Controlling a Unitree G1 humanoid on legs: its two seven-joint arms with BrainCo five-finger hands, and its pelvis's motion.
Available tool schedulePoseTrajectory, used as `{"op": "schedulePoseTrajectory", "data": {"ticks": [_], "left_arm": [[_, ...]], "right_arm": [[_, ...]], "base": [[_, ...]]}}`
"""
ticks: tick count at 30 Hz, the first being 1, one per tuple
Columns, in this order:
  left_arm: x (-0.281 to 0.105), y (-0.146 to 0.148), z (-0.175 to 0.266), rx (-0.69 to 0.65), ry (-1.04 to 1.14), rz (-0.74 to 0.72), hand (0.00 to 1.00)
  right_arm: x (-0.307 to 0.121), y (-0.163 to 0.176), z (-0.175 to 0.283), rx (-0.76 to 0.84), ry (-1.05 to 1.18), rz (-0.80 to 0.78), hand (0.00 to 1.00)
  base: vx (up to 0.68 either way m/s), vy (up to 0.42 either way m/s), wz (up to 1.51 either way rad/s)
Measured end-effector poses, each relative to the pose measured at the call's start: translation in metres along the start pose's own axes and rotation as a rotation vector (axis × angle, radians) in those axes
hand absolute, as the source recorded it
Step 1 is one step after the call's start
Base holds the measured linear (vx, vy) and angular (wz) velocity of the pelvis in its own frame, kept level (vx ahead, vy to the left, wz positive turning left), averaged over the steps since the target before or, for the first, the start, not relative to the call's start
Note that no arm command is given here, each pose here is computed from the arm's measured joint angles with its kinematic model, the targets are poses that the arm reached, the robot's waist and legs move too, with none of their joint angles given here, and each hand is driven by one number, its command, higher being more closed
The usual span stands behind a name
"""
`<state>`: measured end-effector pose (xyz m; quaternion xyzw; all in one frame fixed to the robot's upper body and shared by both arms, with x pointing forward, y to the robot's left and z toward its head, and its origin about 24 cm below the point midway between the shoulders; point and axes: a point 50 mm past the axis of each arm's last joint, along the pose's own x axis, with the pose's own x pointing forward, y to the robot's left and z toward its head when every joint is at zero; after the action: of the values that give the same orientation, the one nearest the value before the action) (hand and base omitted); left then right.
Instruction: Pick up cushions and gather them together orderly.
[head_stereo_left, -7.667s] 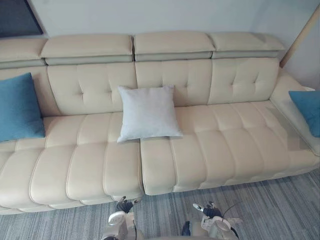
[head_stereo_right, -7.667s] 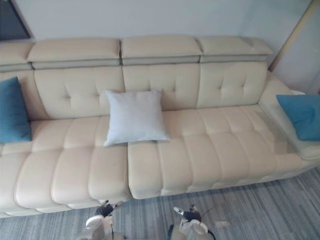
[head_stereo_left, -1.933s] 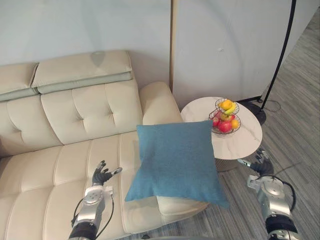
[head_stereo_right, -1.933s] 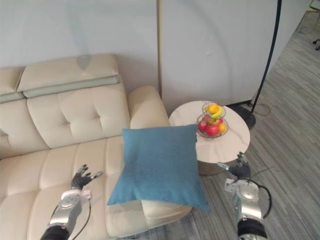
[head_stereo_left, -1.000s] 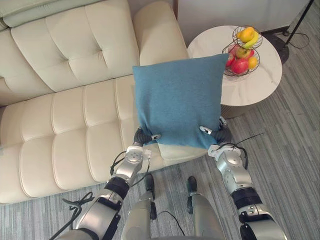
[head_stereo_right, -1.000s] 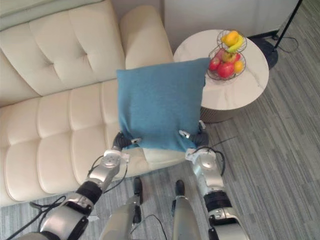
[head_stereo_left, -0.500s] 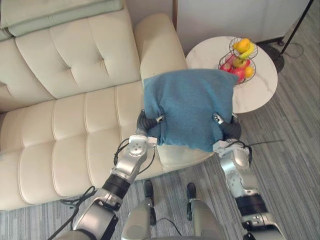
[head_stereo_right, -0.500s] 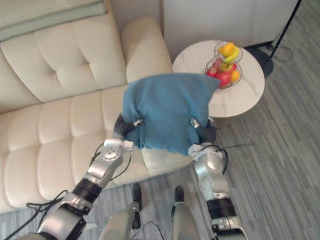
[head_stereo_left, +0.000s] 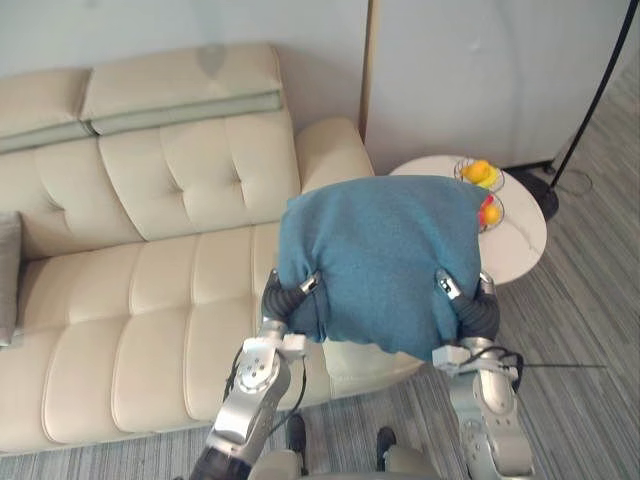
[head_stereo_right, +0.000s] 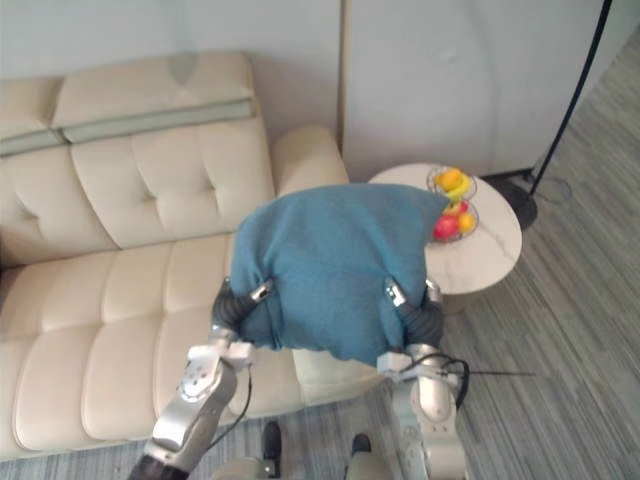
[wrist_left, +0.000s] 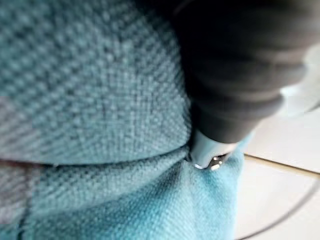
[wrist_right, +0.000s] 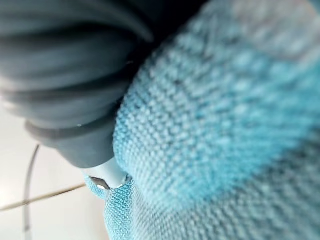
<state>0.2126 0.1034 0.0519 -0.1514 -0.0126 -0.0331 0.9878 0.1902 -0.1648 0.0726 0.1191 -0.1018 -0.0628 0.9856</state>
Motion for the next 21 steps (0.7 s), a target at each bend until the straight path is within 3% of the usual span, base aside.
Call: {"op": "schedulePoseTrajectory", "data": {"ticks": [5,12,21], "left_arm": [[-0.012,0.004,-0.007,-0.007,0.033,0.008,1.0],[-0.013,0.005,-0.011,-0.034,0.051,0.023,1.0],[-0.009,0.003,-0.037,-0.014,0.16,0.006,1.0]], "right_arm": [[-0.016,-0.001,-0.006,-0.01,0.038,-0.014,1.0],[-0.007,-0.005,-0.012,-0.085,0.04,-0.047,1.0],[-0.005,-0.019,-0.044,-0.146,0.166,-0.172,1.0]], "base": [[-0.05,-0.011,0.41],[-0.08,0.02,0.69],[0.04,0.404,0.48]]}}
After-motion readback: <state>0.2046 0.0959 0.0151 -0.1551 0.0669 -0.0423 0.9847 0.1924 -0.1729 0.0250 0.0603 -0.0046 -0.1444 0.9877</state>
